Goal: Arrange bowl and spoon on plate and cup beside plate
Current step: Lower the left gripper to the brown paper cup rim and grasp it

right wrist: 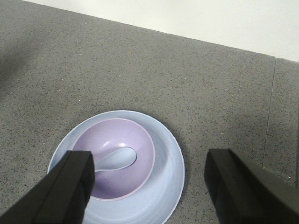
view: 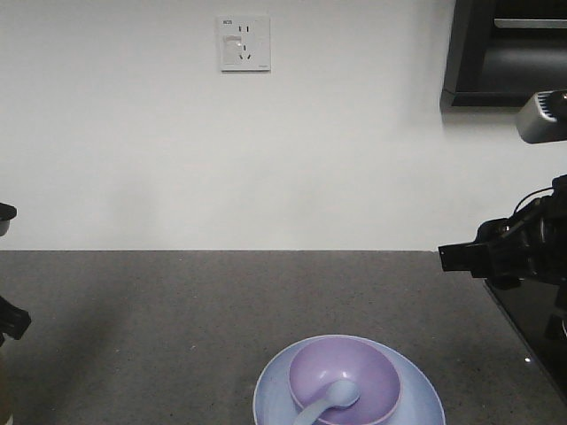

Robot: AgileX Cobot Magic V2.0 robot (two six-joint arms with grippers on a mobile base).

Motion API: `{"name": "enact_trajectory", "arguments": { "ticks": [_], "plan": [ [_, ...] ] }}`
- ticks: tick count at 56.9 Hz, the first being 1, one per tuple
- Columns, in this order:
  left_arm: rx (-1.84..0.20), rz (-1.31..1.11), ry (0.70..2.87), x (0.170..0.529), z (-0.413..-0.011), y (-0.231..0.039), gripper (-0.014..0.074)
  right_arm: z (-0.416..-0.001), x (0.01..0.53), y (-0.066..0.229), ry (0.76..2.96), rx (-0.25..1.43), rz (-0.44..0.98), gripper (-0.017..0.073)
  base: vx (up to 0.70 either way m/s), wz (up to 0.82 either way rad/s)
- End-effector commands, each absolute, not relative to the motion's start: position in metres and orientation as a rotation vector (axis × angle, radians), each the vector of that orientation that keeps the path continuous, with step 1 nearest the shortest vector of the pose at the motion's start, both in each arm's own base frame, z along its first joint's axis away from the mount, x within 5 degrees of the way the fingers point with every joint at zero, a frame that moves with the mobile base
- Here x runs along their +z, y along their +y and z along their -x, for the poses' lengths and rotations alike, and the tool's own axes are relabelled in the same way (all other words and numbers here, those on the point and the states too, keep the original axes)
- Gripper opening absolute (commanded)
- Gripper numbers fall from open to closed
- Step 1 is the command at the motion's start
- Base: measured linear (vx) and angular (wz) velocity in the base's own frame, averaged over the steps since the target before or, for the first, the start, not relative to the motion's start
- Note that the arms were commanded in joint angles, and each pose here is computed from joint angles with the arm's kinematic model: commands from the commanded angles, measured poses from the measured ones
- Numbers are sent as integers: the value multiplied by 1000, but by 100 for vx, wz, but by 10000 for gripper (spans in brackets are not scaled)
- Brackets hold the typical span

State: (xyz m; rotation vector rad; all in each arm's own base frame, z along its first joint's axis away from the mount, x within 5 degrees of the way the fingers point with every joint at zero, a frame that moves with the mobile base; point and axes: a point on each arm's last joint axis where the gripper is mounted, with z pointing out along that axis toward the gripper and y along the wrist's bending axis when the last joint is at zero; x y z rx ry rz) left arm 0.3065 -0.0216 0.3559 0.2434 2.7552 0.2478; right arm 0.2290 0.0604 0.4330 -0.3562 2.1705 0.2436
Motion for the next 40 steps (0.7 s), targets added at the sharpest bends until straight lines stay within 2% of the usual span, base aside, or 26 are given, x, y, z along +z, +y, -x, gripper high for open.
{"name": "enact_trajectory", "arguments": {
  "ticks": [1,17,25,31,39,40],
  "plan": [
    [213,-242,2705,366,-305,-23,498,-224,454,58,2042,240,333,542,0,0],
    [179,-286,2765,344,-322,-28,468,-224,454,58,2044,240,333,542,0,0],
    [201,-293,2790,334,-329,-28,417,-224,454,58,2044,240,333,542,0,0],
    [217,-273,2796,332,-331,-26,288,-224,454,58,2042,240,333,542,0,0],
    [257,-280,2790,334,-330,-24,-7,-224,455,58,2039,240,332,542,0,0],
    [260,-280,2789,334,-330,-24,-10,-224,455,58,2039,240,332,542,0,0]
  ]
}}
